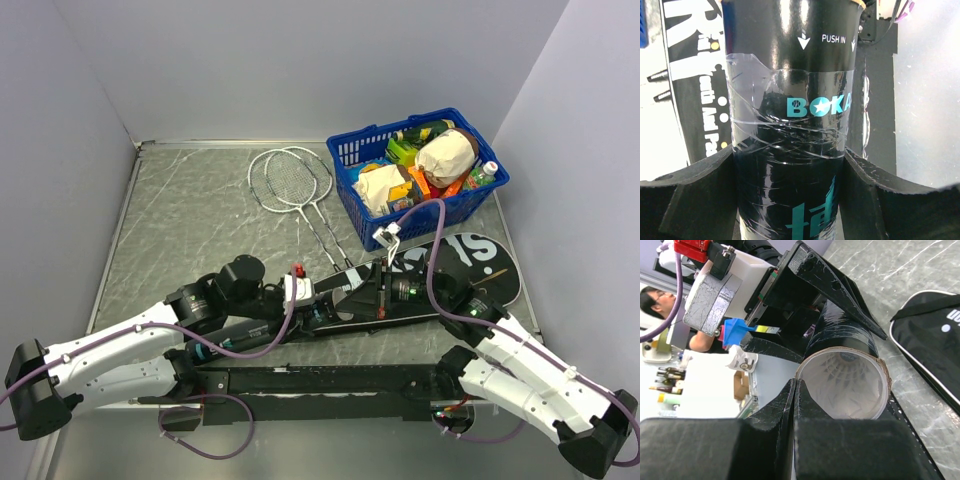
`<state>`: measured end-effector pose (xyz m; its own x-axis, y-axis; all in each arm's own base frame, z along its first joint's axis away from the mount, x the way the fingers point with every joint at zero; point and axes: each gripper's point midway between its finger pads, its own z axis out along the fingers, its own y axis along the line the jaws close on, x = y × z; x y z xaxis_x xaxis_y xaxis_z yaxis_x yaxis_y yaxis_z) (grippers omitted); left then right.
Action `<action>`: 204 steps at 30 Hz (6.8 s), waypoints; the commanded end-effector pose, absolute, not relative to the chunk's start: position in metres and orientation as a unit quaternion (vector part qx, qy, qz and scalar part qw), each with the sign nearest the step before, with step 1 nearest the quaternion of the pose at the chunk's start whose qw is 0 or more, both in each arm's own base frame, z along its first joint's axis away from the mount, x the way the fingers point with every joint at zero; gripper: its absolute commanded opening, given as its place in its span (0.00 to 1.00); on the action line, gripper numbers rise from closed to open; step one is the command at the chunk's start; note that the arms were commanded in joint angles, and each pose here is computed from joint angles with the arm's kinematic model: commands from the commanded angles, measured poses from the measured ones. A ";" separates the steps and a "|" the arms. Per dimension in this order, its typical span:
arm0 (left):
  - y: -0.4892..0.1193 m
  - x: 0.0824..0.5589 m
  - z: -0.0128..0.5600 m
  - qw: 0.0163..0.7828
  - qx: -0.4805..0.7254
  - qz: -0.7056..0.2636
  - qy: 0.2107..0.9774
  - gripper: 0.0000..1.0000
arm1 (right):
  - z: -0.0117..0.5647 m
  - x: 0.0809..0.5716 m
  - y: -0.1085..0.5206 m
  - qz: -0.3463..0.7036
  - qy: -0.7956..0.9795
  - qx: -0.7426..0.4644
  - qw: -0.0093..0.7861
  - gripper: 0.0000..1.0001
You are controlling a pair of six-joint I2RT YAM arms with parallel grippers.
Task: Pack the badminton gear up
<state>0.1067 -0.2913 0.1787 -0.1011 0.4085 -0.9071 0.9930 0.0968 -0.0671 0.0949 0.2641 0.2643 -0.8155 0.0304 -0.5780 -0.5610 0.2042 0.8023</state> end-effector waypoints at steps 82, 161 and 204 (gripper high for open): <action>-0.292 0.136 0.245 0.514 0.495 -0.365 0.598 0.01 | 0.214 0.093 0.296 0.600 0.756 -0.135 0.223 0.28; 0.101 0.491 0.073 0.370 -0.010 0.134 0.919 0.97 | 0.176 0.087 0.158 0.367 0.879 -0.014 0.304 0.50; -0.002 0.414 0.075 0.301 -0.010 -0.057 0.952 0.30 | 0.173 0.081 0.164 0.407 0.861 -0.014 0.304 0.25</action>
